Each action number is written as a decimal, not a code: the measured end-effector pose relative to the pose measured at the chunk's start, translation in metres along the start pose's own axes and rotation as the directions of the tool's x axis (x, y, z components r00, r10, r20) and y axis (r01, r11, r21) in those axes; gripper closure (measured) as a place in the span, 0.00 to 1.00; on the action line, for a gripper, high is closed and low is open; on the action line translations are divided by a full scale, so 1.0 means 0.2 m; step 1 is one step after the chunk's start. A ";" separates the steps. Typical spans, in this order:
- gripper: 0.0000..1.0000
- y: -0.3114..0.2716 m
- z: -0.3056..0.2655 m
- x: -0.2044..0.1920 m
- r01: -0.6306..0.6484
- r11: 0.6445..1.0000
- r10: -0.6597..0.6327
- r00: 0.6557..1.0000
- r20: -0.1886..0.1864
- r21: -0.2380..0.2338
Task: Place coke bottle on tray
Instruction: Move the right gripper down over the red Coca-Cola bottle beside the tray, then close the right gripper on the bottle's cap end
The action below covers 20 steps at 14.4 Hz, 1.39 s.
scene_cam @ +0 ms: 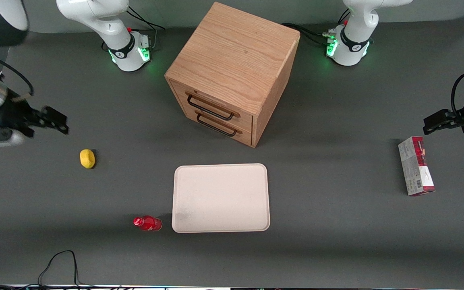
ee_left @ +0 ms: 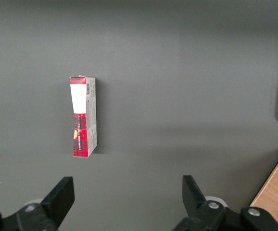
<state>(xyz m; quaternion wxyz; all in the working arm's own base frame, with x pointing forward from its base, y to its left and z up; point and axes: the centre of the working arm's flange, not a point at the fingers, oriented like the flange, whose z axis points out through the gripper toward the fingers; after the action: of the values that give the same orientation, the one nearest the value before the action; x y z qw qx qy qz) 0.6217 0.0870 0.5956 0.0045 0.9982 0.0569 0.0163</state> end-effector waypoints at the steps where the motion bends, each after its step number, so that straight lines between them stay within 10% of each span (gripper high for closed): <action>1: 0.00 -0.09 0.09 0.15 0.027 1.000 -0.027 1.000 -0.009 0.007; 6: 0.00 -0.26 0.77 0.61 0.063 0.997 -0.061 0.997 -0.051 0.037; 13: 0.02 -0.43 1.35 0.71 0.053 0.998 -0.052 0.998 -0.032 0.046; 20: 0.45 -0.42 1.41 0.72 0.066 0.998 -0.066 0.997 -0.036 0.003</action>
<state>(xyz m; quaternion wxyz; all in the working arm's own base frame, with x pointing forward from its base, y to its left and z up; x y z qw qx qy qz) 0.7647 0.1847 0.3174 0.0019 0.9954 0.0901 0.0337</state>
